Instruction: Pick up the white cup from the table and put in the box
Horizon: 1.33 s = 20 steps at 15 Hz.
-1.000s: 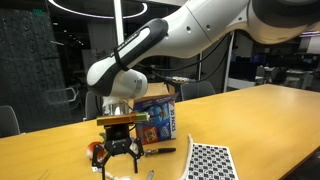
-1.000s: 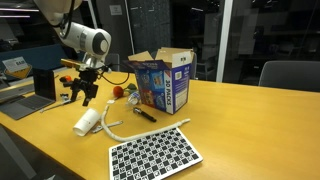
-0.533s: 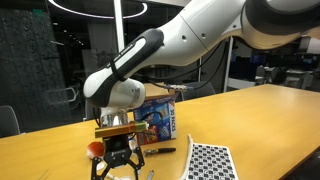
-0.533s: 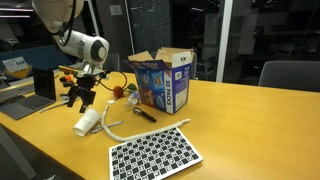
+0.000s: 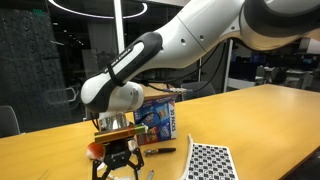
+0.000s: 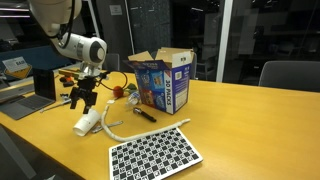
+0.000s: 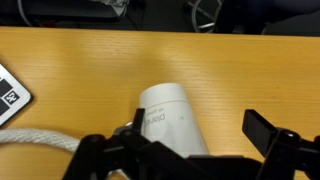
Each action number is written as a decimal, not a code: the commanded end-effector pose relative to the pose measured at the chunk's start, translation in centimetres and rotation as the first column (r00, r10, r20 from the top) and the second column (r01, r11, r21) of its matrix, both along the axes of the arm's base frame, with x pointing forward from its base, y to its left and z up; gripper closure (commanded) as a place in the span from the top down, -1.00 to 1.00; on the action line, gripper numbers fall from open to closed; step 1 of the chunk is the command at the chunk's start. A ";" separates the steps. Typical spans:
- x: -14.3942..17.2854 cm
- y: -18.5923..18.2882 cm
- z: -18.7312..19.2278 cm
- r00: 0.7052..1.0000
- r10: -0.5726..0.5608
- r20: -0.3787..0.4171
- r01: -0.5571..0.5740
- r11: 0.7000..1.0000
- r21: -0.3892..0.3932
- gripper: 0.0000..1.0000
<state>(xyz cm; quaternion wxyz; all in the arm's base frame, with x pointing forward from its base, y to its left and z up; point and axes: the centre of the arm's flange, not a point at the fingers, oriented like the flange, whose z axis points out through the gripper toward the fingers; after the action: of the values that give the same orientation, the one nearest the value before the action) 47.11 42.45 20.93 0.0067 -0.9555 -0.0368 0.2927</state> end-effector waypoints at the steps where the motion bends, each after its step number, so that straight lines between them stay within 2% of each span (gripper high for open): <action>1: 0.6 0.2 0.4 0.994 0.014 0.111 -0.008 0.998 -0.056 1.00; 3: 1.1 -0.2 0.1 0.990 0.020 0.139 -0.008 0.997 -0.081 1.00; 7: 1.3 0.1 0.2 0.990 -0.006 0.143 0.016 0.997 -0.069 1.00; 11: 1.0 0.5 -0.3 0.998 -0.025 0.065 0.028 0.999 -0.034 1.00; 15: -0.1 1.9 -0.9 0.999 -0.005 0.040 0.005 1.000 0.000 1.00; 20: -0.6 3.0 -2.3 1.000 0.017 0.019 -0.016 1.000 -0.007 1.00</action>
<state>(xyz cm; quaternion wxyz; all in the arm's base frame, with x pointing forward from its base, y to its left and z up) 46.09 44.36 19.16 -0.0060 -0.9611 -0.0361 0.2739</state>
